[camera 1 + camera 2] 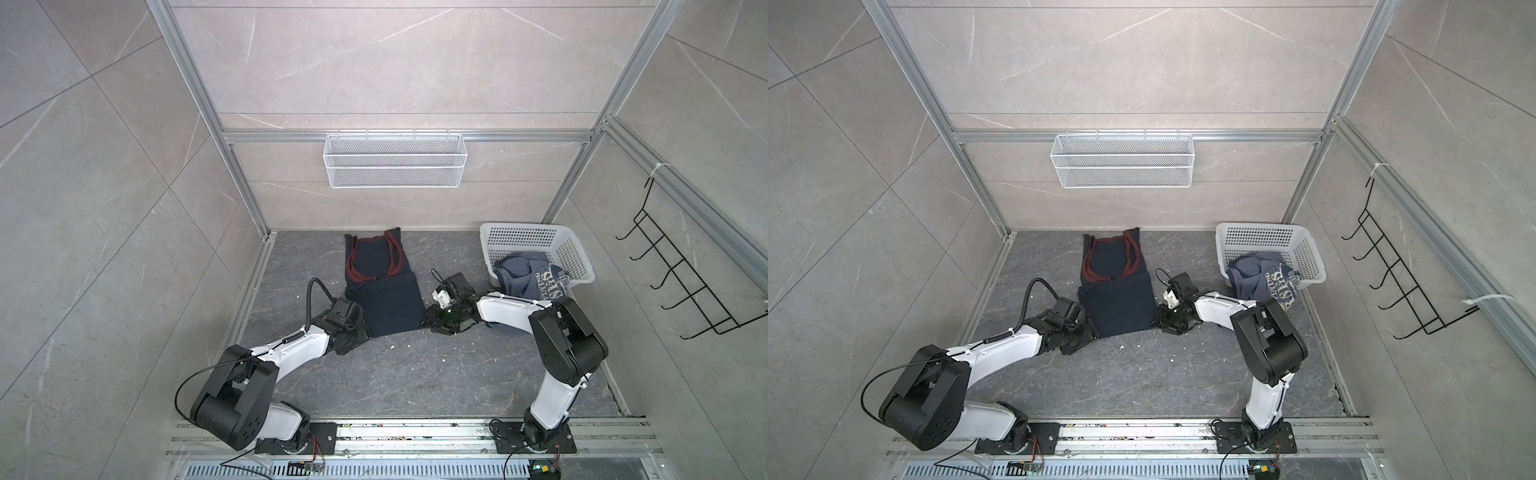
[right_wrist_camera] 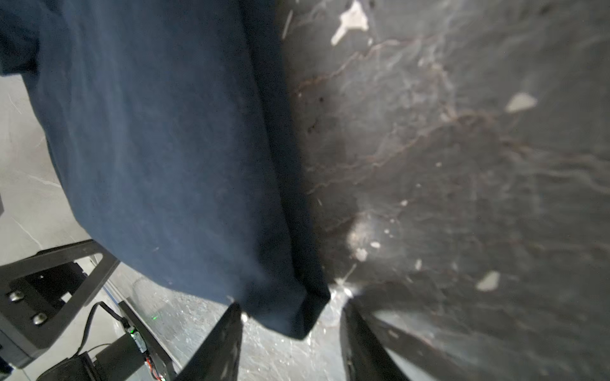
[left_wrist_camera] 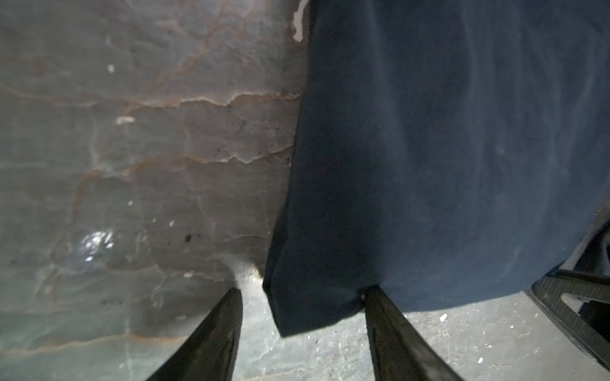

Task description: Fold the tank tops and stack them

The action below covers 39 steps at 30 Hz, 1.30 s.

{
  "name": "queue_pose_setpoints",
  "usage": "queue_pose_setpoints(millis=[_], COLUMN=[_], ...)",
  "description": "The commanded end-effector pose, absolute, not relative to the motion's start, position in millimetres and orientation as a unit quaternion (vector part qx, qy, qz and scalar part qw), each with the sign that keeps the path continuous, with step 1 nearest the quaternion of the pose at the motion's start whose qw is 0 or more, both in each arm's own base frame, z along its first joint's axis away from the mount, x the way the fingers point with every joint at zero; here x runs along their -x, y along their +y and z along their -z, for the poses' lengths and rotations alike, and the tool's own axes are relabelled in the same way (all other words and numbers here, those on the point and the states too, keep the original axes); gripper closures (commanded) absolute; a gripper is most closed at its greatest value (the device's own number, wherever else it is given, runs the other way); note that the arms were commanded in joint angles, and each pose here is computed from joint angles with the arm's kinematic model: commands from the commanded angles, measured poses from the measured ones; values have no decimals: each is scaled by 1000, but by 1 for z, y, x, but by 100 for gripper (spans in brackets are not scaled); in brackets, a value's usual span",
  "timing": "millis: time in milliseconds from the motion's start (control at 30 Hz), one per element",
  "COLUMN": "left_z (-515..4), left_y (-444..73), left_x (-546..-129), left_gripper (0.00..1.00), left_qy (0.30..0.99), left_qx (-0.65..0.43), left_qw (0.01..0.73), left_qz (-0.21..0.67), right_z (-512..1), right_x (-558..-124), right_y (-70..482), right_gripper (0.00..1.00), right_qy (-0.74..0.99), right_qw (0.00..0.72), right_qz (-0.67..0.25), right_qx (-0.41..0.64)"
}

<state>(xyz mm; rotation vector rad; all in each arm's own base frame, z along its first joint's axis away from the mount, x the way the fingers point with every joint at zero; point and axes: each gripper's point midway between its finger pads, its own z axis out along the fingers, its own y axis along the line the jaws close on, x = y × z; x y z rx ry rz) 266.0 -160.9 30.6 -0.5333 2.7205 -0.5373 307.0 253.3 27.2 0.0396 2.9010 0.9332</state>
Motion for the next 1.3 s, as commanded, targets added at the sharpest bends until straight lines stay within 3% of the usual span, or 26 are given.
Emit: queue_pose_setpoints(millis=[0, 167, 400, 600, 1033, 1267], left_z=[-23, -11, -21, -43, -124, -164], left_y=[-158, -156, -153, -144, -145, -154], left_x=[-272, -272, -272, -260, -206, -197], left_gripper=[48, 59, 83, 100, 100, 100], left_qy=[948, 948, 949, 948, 938, 927], left_qx=[197, 200, 193, 190, 178, 188], left_qw=[165, 161, 172, 193, 198, 183], left_qz=[189, 187, 181, 169, 223, 268], right_z=[-14, -9, -19, -39, -115, -185], right_x=[-308, -307, -304, -294, -242, -249], right_y=[255, 254, 254, 252, 245, 250], right_gripper=[60, 74, 98, 100, 100, 100], right_qy=[956, 959, 961, 961, 954, 938], right_qw=[41, 42, 51, 68, 100, 155], right_qz=[-289, -279, -271, -268, -282, -308], right_qx=[-14, -13, -4, 5, 27, 40])
